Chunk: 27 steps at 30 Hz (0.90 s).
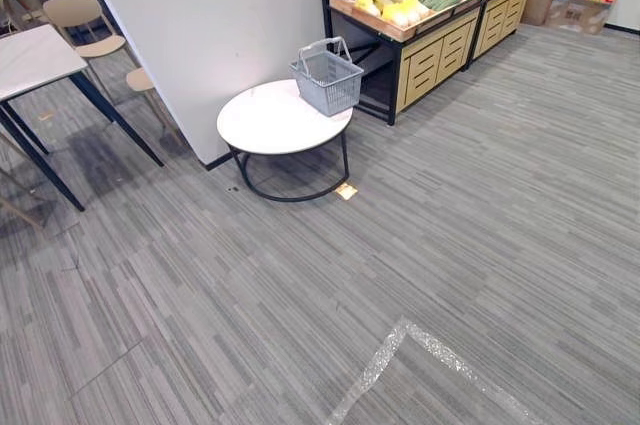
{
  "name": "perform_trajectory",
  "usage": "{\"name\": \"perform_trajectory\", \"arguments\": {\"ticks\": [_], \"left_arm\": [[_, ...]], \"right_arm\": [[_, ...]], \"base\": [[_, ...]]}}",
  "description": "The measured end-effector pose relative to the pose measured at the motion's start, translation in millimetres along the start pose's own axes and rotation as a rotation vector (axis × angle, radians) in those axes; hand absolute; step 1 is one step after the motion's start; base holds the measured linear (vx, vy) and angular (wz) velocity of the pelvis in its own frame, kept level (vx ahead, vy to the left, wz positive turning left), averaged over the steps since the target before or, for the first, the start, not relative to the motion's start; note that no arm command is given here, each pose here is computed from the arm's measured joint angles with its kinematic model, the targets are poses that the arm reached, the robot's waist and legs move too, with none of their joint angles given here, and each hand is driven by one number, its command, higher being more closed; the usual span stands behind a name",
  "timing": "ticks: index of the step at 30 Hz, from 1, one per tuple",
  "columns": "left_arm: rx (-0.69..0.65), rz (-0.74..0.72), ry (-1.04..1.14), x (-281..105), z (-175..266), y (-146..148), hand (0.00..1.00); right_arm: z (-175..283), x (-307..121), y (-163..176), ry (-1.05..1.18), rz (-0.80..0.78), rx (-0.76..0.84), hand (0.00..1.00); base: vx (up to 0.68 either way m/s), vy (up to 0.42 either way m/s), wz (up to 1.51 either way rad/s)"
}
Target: Pick vegetable in the basket
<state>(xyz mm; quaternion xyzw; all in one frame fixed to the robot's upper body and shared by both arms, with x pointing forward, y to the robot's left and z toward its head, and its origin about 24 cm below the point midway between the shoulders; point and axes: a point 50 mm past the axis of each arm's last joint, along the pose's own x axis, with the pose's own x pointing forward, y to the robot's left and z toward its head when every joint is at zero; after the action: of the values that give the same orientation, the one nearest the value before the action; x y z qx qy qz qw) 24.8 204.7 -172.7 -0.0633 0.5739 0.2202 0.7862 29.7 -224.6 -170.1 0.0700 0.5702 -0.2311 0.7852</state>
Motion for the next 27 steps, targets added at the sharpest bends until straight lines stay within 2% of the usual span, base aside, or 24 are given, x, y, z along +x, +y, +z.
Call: {"name": "perform_trajectory", "arguments": {"ticks": [10, 17, 27], "left_arm": [[0.036, 0.001, -0.029, 2, 10, -3, 0.00], [0.141, -0.003, -0.057, 3, 16, -6, 0.00], [0.142, -0.006, -0.058, 3, 16, -6, 0.00]], "right_arm": [[6, 1, 4, -0.014, -0.003, -0.005, 0.00], [7, 1, 4, -0.019, 0.002, -0.010, 0.00], [4, 1, 4, -0.010, 0.013, 0.048, 0.00]], "base": [[0.01, 0.001, -0.05], [-0.05, -0.003, -0.03], [-0.01, -0.001, -0.01]]}}
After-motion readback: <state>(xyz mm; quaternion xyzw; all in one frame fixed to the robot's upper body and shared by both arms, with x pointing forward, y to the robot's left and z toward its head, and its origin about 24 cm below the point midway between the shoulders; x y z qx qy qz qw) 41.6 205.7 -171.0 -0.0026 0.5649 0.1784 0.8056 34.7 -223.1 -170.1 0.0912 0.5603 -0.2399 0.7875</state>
